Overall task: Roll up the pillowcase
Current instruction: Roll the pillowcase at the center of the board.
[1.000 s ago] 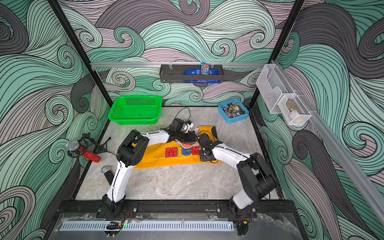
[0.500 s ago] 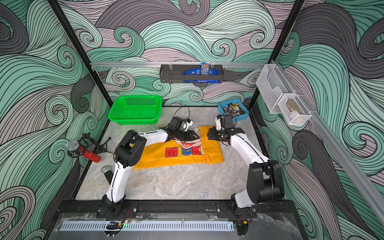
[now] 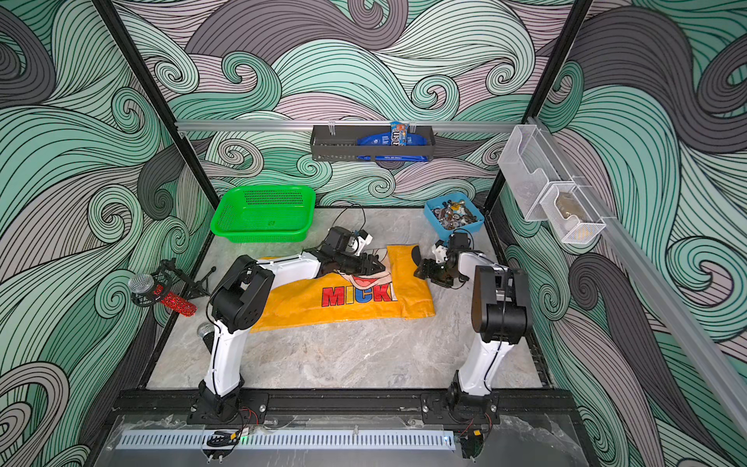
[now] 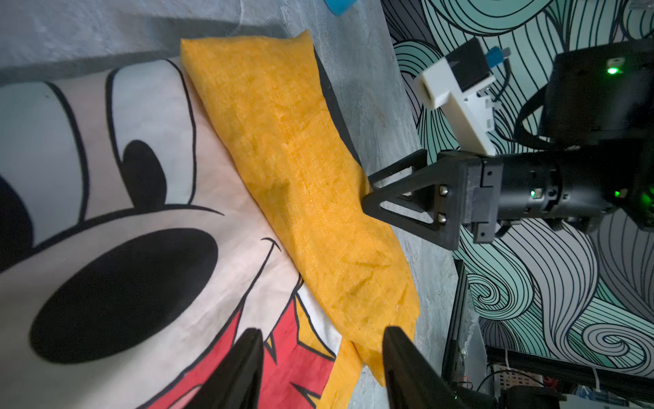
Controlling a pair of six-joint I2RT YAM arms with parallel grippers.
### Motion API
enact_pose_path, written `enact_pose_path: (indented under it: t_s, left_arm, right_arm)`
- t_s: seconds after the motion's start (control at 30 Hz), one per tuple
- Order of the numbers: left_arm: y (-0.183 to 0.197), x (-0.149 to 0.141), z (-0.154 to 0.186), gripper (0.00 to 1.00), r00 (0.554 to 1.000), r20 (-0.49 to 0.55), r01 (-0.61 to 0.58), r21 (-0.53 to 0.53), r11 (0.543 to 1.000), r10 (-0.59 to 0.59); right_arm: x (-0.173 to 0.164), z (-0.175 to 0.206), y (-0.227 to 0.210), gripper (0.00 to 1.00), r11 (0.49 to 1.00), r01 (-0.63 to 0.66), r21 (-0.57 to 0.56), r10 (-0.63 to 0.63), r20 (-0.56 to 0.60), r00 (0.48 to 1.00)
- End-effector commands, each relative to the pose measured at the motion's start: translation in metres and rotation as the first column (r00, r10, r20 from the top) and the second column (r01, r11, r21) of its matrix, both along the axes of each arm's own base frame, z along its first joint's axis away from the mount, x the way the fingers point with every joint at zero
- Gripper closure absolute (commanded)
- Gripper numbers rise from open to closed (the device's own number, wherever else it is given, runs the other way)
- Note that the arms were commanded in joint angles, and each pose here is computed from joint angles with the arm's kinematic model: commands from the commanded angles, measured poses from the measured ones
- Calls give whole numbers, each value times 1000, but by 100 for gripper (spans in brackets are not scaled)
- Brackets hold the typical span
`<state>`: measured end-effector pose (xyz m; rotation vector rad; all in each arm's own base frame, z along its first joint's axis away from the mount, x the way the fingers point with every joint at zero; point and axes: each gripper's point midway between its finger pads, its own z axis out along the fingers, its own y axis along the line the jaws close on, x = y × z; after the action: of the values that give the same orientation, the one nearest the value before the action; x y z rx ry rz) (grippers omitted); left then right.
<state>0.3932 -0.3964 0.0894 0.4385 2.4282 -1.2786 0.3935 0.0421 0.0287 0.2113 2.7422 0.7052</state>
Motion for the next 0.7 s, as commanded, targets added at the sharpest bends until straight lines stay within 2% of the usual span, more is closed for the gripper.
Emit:
enact_pose_path:
  t_s: [0.0,0.2,0.3,0.33,0.5,0.6,0.67]
  left_arm:
    - [6,0,15,43,999,39,1,-5,1000,-1]
    - [10,-2,14,42,1000,30,2,2,1000,-2]
    - [12,-2,14,42,1000,28,3,8,1000,-3]
    - [12,-3,14,42,1000,28,5,10,1000,-6]
    - [16,-3,15,42,1000,30,2,18,1000,-2]
    - [17,-4,15,42,1000,28,3,21,1000,-3]
    - [17,-4,14,42,1000,24,1,22,1000,-2]
  right_arm:
    - [4,3,17,24,992,-39,122,36,23,999]
    - [-3,-3,38,32,964,-57,261,57,11,998]
    - [-5,-3,43,39,956,-65,286,64,13,998]
    - [-4,-2,44,42,953,-66,295,64,17,998]
    - [2,13,46,75,949,-76,306,59,66,996]
    - [2,22,42,86,957,-69,281,47,86,995]
    - [2,25,39,97,965,-56,255,33,95,995]
